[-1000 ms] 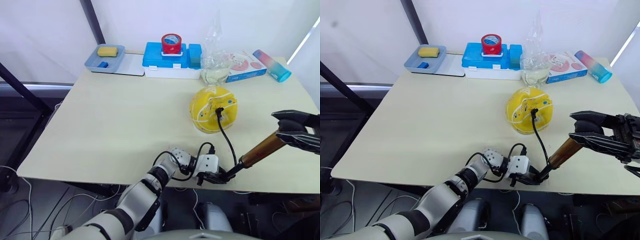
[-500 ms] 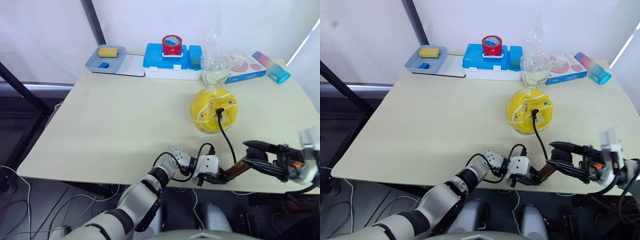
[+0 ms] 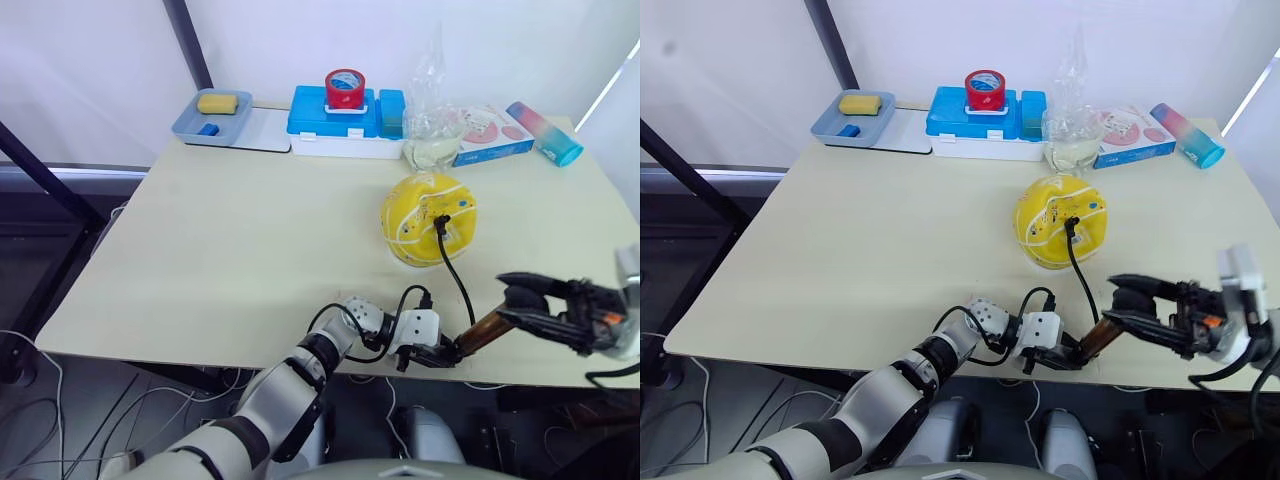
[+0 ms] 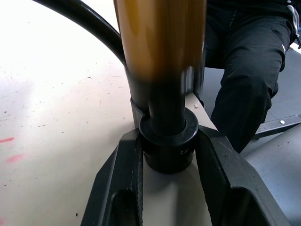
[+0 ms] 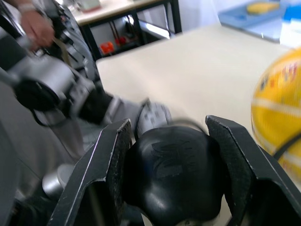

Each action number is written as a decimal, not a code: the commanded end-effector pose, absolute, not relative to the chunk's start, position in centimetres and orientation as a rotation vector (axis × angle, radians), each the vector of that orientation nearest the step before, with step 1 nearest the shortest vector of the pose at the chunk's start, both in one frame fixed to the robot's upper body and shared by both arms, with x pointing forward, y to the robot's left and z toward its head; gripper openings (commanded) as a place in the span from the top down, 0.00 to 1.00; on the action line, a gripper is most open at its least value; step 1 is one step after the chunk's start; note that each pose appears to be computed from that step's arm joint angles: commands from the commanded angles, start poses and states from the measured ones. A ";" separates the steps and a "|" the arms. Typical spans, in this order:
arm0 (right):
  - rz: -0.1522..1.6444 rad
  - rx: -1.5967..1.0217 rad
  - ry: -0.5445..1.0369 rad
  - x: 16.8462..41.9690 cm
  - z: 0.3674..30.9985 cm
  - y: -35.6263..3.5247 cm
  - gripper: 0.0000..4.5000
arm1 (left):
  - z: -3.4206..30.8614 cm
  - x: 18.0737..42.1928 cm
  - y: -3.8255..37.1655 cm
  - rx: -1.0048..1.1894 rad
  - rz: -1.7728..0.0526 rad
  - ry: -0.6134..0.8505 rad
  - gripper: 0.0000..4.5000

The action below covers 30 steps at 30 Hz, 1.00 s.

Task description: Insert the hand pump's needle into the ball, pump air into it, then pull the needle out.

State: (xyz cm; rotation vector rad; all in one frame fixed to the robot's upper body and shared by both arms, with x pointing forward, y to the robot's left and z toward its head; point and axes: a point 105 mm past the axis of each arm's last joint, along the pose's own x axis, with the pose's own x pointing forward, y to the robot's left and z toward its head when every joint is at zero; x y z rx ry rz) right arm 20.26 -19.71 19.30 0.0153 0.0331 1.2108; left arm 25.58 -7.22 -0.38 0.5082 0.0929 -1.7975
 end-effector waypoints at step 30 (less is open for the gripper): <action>1.186 -0.032 0.138 20.5 13.6 -18.8 0.55 | -2.7 24.6 -6.3 0.573 -1.823 0.203 0.76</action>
